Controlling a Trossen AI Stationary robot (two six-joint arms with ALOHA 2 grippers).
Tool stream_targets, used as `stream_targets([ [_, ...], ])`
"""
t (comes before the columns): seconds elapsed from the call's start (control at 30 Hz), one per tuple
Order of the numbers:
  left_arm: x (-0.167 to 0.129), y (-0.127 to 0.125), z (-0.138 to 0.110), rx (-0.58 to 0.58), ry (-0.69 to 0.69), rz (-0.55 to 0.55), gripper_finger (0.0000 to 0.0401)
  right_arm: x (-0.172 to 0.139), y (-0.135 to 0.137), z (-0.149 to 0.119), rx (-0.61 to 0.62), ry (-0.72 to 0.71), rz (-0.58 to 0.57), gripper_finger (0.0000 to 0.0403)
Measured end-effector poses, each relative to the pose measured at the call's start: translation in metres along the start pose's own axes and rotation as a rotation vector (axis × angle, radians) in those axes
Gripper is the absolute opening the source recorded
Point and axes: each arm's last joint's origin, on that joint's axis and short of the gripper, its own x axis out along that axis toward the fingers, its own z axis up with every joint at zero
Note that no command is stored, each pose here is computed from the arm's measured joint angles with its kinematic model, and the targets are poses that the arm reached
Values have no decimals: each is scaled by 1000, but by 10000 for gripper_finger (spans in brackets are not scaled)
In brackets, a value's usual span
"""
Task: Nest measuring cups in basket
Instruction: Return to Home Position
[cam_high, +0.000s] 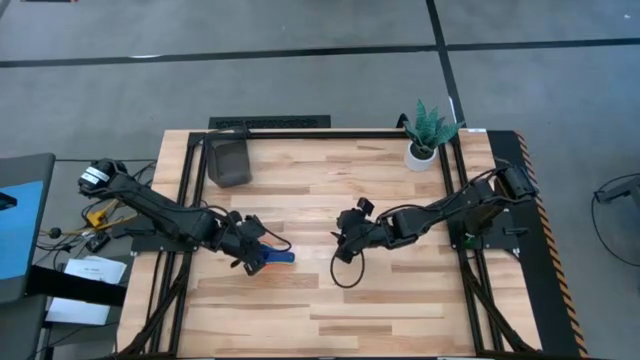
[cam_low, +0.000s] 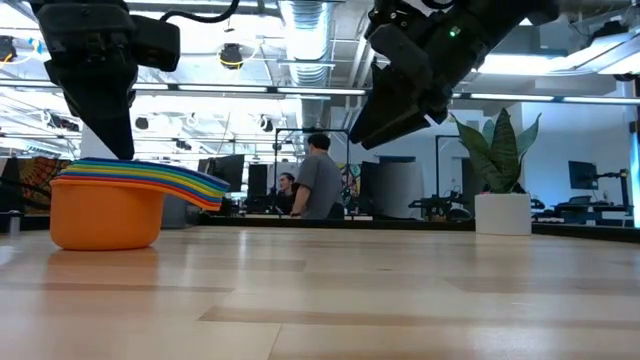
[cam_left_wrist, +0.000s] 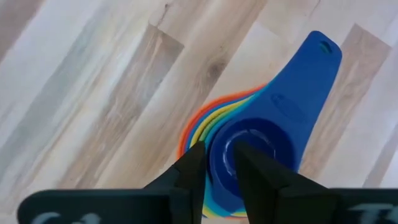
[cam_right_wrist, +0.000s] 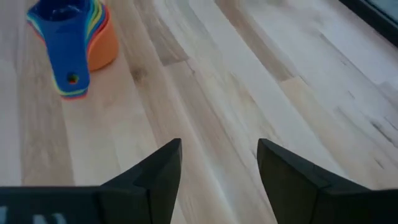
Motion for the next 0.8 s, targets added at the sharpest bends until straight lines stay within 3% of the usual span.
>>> stream_targets([
  [0.43, -4, -6, -6, 56, -51, 20, 73, 0, 0, 0, -1, 0, 0, 233],
  [0.8, -26, -18, 10, 216, -151, 52, 73, 0, 0, 0, -1, -1, 0, 233],
])
